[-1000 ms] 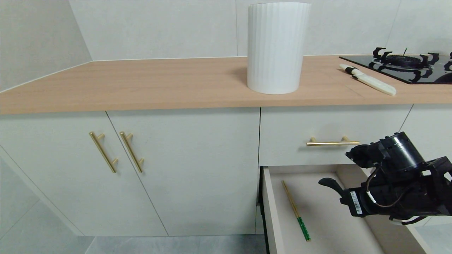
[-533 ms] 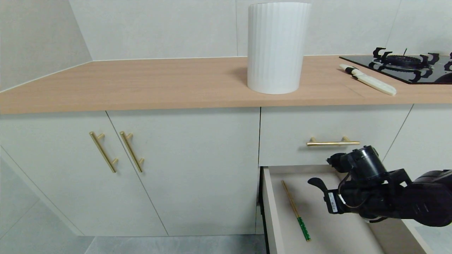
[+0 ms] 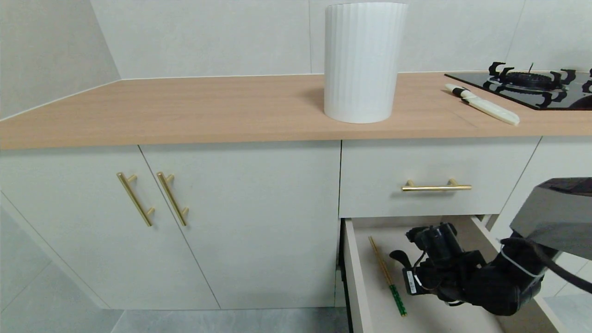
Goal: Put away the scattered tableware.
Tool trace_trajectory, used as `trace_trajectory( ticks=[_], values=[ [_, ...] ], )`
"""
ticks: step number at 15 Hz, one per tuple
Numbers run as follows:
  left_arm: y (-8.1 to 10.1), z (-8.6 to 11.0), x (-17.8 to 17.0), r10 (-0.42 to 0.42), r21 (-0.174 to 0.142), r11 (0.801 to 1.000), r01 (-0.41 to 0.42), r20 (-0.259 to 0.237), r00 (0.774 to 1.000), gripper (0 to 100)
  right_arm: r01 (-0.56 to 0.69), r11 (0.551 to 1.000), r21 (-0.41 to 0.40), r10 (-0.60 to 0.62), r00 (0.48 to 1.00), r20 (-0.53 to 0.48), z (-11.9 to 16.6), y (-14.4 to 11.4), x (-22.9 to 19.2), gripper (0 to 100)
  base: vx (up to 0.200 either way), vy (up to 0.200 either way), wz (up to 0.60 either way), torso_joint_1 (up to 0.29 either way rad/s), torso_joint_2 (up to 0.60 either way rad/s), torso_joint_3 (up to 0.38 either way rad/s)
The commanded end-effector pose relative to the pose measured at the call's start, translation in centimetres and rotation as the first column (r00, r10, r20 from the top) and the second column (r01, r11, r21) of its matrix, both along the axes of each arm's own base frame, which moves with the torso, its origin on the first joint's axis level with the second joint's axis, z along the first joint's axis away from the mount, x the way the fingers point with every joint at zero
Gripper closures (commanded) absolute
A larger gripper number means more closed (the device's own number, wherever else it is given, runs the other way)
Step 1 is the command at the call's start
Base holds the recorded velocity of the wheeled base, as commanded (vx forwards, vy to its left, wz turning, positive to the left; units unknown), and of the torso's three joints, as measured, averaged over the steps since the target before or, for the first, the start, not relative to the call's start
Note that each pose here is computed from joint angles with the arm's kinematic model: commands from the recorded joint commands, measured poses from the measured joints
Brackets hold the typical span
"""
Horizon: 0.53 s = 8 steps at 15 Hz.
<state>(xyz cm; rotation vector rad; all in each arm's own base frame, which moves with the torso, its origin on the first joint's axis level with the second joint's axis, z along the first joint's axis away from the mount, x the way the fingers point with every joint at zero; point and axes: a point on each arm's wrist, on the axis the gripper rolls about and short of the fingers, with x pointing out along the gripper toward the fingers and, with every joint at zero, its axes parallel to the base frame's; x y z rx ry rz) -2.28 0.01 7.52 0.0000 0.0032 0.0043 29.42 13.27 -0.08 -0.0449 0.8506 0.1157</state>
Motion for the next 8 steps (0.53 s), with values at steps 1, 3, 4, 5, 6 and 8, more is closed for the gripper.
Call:
trace_trajectory(
  ticks=[1,3,4,5,6,8],
  values=[
    [0.0,0.0,0.0,0.000,0.000,1.000,0.000,0.000,1.000,0,0.001,0.999,-0.037,-0.004,0.997,-0.078,-3.6,-0.2,-0.2,100,0.000,0.000,0.00,0.000,0.00,0.000],
    [0.0,0.0,0.0,0.000,0.000,1.000,0.000,0.000,1.000,0,0.006,0.999,-0.037,-0.009,0.997,-0.073,-4.6,-0.3,0.1,100,0.000,0.000,0.00,0.000,0.00,0.000],
    [0.0,0.0,0.0,0.000,0.000,1.000,0.000,0.000,1.000,0,0.008,0.999,-0.034,-0.010,0.998,-0.065,-4.7,-0.3,0.2,100,0.000,0.000,0.00,0.000,0.00,0.000],
    [0.0,0.0,0.0,0.000,0.000,1.000,0.000,0.000,1.000,0,0.014,0.999,-0.032,-0.016,0.998,-0.064,-4.7,-0.4,0.3,100,0.000,0.000,0.00,0.000,0.00,0.000],
    [0.0,0.0,0.0,0.000,0.000,1.000,0.000,0.000,1.000,0,0.021,0.999,-0.038,-0.023,0.998,-0.061,-4.7,-0.5,0.4,100,0.000,0.000,0.00,0.000,0.00,0.000],
    [0.0,0.0,0.0,0.000,0.000,1.000,0.000,0.000,1.000,0,0.033,0.998,-0.049,-0.036,0.998,-0.057,-4.9,-0.5,0.5,100,0.000,0.000,0.00,0.000,0.00,0.000]
  ],
)
